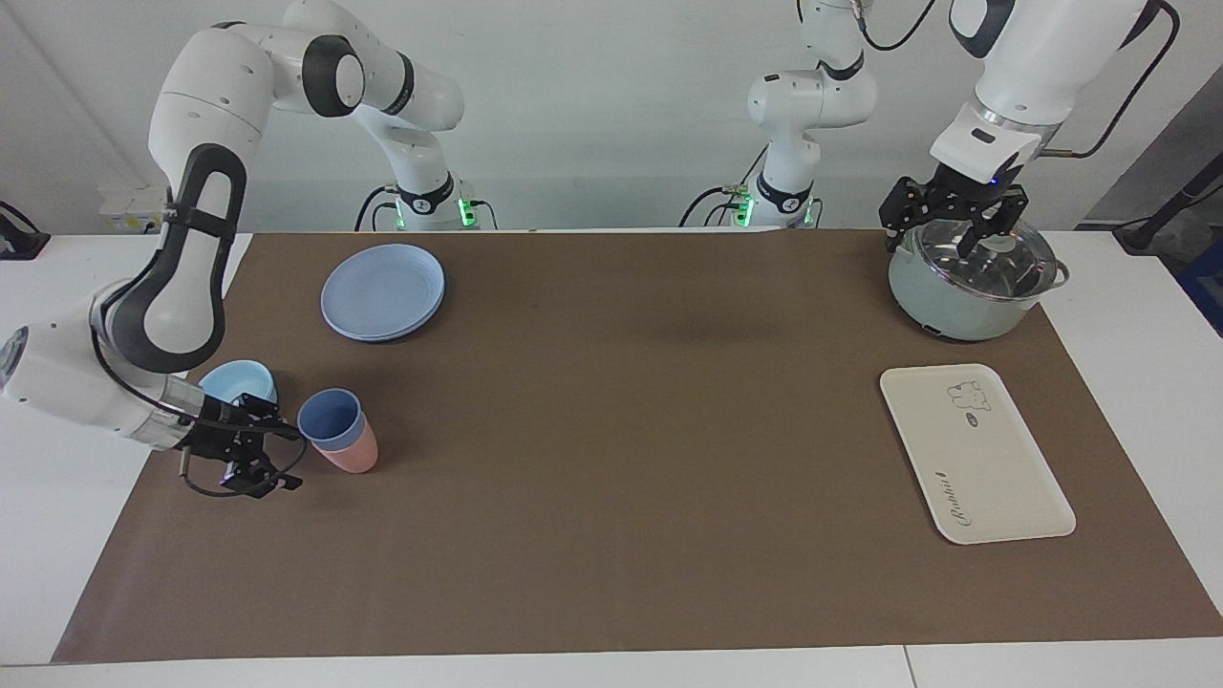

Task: Place cup on tray
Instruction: 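Move the right gripper to the pink cup and grasp it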

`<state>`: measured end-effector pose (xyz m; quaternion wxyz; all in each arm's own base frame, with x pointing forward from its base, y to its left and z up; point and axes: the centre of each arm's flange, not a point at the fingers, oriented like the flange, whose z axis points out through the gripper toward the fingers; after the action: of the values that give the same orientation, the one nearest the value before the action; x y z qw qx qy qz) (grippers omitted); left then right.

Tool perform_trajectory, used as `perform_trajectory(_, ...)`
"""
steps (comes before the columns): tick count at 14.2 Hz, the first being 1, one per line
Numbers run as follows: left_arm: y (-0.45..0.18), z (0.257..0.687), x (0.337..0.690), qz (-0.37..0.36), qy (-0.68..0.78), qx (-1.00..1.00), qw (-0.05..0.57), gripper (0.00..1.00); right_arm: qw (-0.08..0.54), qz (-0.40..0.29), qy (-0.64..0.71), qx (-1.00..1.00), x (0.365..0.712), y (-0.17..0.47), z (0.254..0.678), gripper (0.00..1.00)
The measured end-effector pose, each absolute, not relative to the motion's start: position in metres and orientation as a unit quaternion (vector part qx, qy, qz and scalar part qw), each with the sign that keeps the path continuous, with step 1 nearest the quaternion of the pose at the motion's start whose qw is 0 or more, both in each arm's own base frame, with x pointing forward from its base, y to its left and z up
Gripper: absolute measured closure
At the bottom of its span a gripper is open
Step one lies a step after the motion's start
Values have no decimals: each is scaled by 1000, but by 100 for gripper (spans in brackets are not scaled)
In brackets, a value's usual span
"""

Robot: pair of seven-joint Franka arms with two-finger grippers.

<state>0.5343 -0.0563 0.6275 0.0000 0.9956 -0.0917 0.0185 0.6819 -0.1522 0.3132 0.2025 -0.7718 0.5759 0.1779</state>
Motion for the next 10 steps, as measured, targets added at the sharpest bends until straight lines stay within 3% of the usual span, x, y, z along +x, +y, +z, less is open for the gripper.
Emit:
perform_trajectory(6, -67, 641, 544, 42, -100, 994, 1, 0, 231, 213, 588, -745, 672, -142, 289, 7)
perform_trajectory(10, -117, 642, 541, 43, -66, 997, 8, 0, 238, 232, 591, -735, 666, -133, 276, 7)
